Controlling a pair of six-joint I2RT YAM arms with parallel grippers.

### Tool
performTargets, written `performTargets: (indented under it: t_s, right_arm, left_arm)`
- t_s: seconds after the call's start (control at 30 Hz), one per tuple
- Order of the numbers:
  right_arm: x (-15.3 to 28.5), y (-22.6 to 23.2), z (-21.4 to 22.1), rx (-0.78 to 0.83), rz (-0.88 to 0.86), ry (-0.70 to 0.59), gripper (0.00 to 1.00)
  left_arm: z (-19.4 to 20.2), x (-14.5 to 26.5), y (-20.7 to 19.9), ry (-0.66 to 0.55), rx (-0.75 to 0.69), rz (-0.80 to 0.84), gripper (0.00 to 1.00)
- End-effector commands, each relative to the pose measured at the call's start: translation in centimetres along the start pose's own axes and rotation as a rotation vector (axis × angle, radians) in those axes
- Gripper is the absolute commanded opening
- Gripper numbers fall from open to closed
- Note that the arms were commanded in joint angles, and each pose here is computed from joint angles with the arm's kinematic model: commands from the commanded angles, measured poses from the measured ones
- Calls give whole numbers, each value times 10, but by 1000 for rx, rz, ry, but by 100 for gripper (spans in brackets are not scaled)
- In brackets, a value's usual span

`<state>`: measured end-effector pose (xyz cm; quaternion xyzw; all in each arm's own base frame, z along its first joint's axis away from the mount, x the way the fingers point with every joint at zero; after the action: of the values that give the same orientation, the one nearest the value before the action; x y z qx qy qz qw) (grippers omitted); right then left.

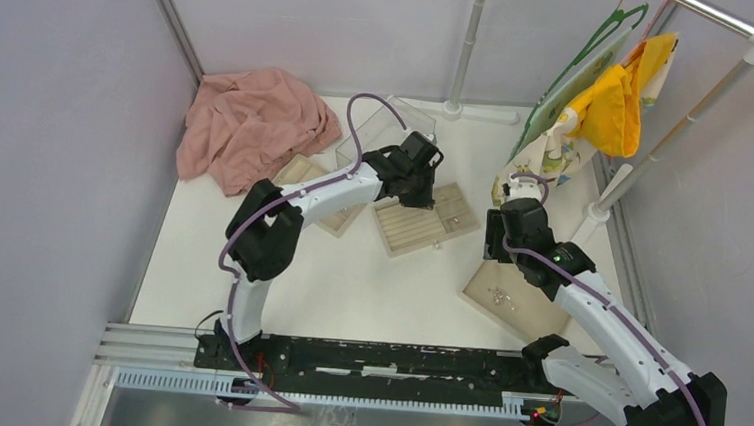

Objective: Organize the mixed jewelry

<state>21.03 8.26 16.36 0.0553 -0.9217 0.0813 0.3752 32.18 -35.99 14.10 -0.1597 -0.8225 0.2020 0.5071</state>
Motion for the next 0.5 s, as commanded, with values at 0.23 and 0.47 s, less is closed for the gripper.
performTargets:
  t_s: [0.23, 0.47]
  right_arm:
    - [4, -3, -13, -31, 26, -35, 56]
    - [3, -2, -14, -26, 25, -32, 56]
  left_arm:
    - [-22, -33, -28, -46, -54, 76, 2]
    - [-31, -50, -34, -63, -54, 73, 2]
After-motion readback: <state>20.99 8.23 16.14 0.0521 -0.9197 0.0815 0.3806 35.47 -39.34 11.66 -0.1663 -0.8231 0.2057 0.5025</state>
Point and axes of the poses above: each gripper's point midway between its finger pads, its own x axis back along the fingers, its own y axis along the line the jaws close on, z = x × y, the point moved 5 cm from there along x, back along the fingers, and after that the axes turned 11 degrees about x, right-handed, at the moved point
